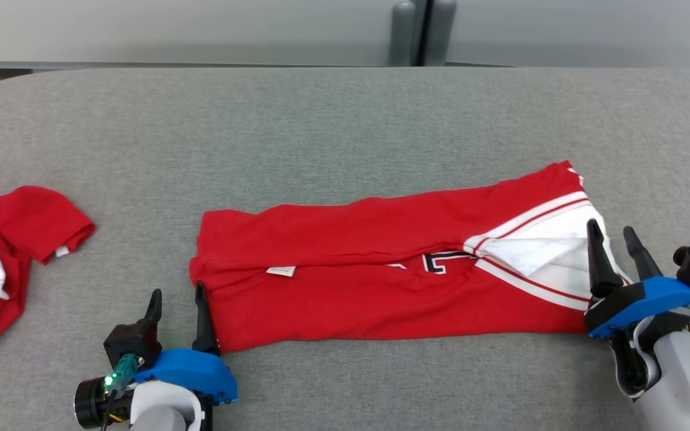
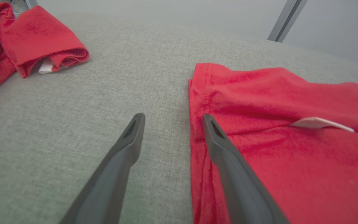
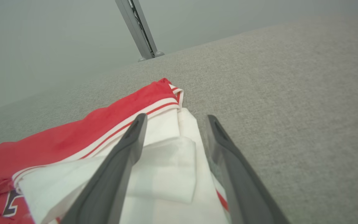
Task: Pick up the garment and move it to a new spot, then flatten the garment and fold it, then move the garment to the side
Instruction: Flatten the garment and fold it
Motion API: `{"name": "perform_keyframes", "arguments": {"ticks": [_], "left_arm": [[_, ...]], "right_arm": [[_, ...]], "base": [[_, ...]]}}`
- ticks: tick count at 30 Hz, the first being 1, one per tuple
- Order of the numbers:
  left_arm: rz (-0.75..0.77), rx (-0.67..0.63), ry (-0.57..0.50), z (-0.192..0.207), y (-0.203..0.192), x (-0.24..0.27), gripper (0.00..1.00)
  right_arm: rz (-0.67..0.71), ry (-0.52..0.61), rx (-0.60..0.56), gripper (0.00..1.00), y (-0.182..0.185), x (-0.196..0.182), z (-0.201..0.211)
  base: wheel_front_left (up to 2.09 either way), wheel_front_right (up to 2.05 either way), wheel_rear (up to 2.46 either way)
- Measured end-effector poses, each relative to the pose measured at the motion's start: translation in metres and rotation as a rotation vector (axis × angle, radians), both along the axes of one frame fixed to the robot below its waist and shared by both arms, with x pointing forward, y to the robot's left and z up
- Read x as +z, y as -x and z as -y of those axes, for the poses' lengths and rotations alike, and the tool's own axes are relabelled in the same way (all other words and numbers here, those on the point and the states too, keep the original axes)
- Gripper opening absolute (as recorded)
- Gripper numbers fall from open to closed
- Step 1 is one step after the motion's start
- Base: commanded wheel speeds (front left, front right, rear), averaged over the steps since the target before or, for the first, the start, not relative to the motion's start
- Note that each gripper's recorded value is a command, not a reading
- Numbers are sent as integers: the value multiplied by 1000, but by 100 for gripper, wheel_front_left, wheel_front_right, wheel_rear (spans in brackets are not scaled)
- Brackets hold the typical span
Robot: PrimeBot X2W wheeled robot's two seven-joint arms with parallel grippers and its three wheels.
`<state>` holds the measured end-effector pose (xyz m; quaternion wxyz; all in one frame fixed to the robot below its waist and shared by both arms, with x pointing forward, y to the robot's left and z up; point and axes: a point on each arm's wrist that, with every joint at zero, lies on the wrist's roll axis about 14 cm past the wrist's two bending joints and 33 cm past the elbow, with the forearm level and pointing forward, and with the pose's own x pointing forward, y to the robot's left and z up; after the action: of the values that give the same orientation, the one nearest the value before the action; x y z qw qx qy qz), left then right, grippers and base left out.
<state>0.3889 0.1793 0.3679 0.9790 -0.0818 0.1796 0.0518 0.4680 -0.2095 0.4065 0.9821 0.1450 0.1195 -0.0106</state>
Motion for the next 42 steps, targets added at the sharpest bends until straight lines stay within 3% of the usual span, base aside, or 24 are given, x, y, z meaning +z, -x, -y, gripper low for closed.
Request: {"name": "perform_keyframes", "arguments": {"ticks": [11,12,13,19,24,29,35,42], "left_arm": [[5,39,9,-9,17,6,100],[7,40,9,-9,17,7,100],[11,37,10,-8,17,8,100],[33,29,19,-2,15,15,100],[42,-10,37,12,14,17,100],[52,-47,57,28,13,21,100],[59,-117,88,54,11,24,100],[73,-88,75,42,17,30,100]], "right_arm": [[-231,76,77,100,3,-51,-21],[-242,76,80,63,3,-53,-23],[-252,77,85,0,4,-54,-25],[-227,57,106,0,7,-47,-37],[-166,47,21,0,15,-29,-4],[-12,63,-43,0,14,16,29],[105,-1,52,0,14,44,-17],[127,-87,307,0,17,50,-123]], "base": [[0,0,0],[0,0,0],[0,0,0],[0,0,0],[0,0,0],[0,0,0],[0,0,0],[0,0,0]]}}
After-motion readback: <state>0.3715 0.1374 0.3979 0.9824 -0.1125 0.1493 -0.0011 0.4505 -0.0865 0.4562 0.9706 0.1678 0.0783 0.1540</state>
